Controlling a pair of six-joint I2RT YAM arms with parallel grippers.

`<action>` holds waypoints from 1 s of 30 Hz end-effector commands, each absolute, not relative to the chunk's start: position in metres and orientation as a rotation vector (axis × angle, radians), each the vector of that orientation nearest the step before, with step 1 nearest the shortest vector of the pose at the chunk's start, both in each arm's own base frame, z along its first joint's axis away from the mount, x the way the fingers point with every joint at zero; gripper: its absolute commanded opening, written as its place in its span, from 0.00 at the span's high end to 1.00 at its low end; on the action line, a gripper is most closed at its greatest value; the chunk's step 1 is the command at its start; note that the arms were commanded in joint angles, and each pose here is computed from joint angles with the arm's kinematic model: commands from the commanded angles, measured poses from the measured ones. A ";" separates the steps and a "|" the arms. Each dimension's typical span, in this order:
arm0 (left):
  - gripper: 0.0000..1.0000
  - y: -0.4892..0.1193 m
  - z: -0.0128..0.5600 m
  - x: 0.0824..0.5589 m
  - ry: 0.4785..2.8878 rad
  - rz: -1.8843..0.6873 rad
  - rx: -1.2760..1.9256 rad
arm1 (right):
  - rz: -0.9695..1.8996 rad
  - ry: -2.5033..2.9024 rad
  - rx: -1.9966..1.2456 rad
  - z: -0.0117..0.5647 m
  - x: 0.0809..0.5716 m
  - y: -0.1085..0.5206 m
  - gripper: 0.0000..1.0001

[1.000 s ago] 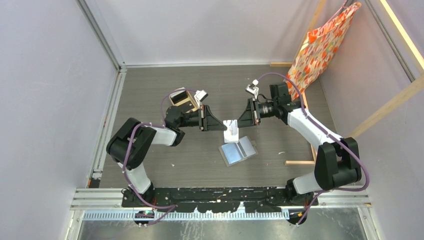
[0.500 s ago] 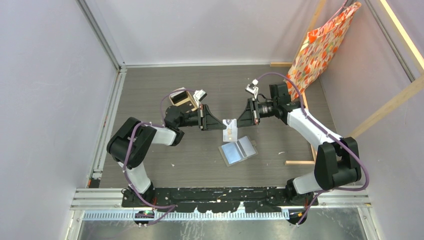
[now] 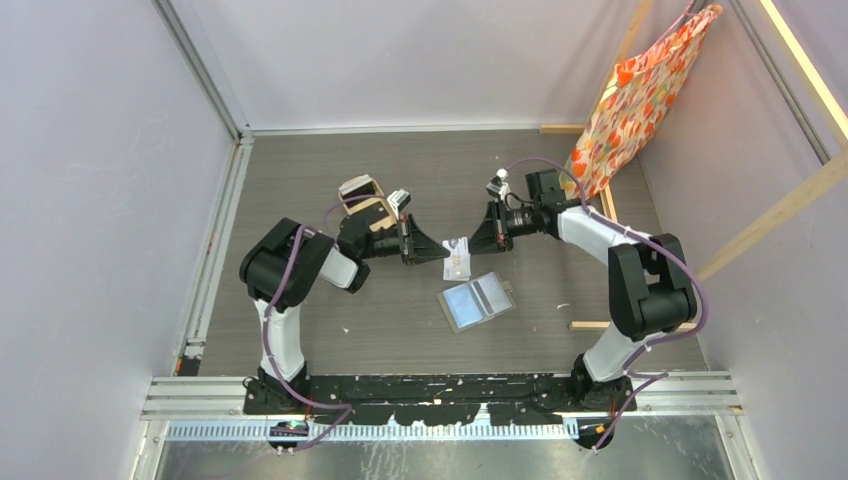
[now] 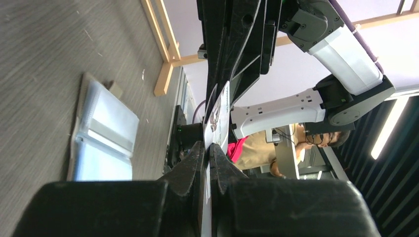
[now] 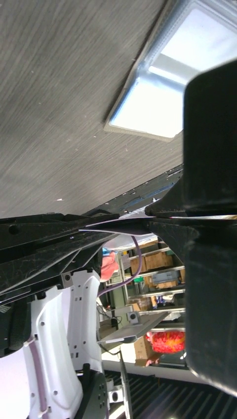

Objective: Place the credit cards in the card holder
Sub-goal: Place the credit card in the storage box.

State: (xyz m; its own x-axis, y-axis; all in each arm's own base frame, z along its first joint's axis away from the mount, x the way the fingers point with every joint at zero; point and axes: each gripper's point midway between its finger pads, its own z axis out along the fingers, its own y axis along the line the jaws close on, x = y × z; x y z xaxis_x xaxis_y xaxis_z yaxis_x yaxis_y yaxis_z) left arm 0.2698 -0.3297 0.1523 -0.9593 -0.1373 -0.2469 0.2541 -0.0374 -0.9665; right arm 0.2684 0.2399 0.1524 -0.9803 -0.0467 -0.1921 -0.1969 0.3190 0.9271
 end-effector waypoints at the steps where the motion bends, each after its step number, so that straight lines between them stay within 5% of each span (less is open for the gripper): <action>1: 0.94 -0.316 0.161 0.291 1.900 -2.046 0.103 | 1.707 2.419 -0.307 0.168 0.288 0.253 0.99; 21: 0.95 -0.137 0.146 0.442 1.732 -1.776 -0.351 | 1.808 2.366 -0.400 0.140 0.446 0.409 0.99; 30: 0.95 -0.103 0.134 0.454 1.714 -1.696 -0.426 | 1.665 2.322 -0.416 0.143 0.471 0.399 0.99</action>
State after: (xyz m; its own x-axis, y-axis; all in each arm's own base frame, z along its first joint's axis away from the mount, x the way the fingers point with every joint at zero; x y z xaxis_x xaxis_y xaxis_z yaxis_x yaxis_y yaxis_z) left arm 0.4500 -0.1126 0.1227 -0.7430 -0.6493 -0.1626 0.1595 0.0642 -0.9851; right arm 0.4562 0.4081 0.0909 -0.9701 -0.1111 -0.2156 -0.2400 0.3118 0.9193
